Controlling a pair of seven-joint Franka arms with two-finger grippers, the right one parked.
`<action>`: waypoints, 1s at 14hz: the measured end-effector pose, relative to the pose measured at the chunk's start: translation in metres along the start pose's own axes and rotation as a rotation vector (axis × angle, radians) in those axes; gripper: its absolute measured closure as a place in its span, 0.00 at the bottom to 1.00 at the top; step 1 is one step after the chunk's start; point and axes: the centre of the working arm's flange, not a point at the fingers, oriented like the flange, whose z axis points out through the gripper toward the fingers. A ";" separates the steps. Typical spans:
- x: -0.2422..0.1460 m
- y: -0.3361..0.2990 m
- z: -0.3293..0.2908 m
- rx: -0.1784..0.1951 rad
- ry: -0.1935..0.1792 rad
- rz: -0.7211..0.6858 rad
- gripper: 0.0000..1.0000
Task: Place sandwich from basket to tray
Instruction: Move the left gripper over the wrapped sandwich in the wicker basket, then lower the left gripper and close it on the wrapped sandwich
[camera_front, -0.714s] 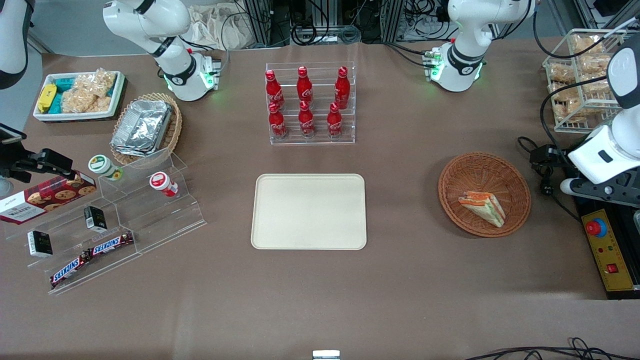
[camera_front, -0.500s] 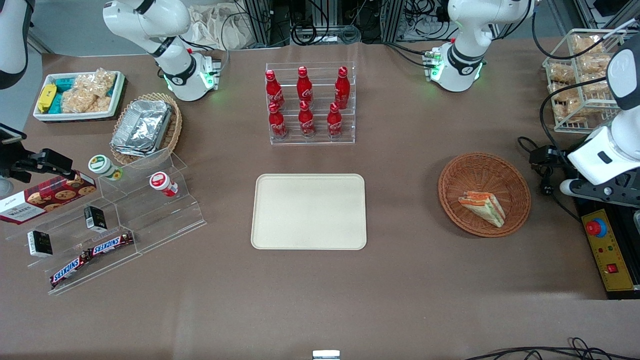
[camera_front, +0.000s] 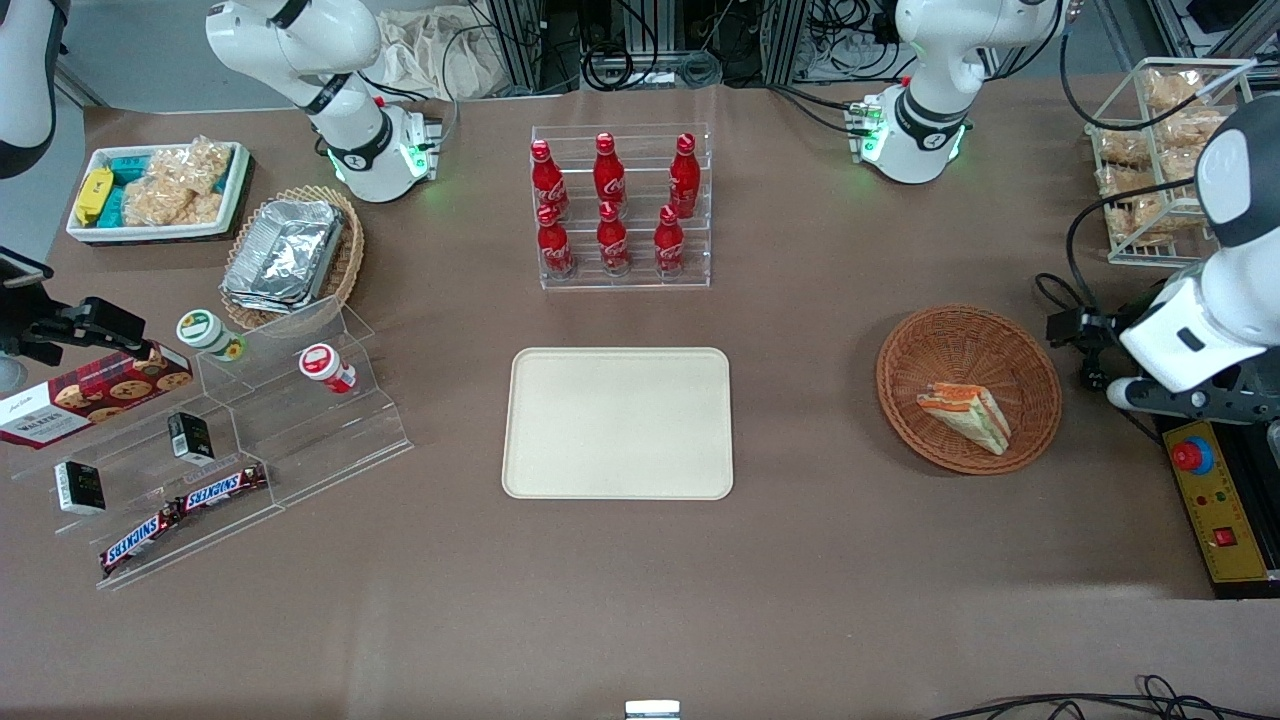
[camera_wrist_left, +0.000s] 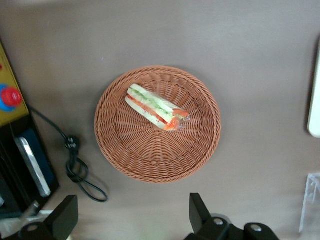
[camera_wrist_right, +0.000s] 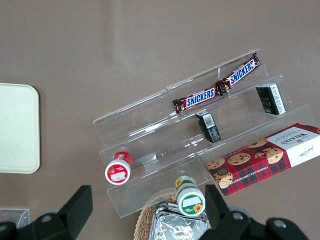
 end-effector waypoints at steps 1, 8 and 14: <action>0.003 0.000 0.009 0.000 -0.016 -0.104 0.00; 0.019 0.004 0.095 -0.005 0.010 -0.902 0.00; 0.023 0.009 0.170 -0.060 0.071 -1.402 0.00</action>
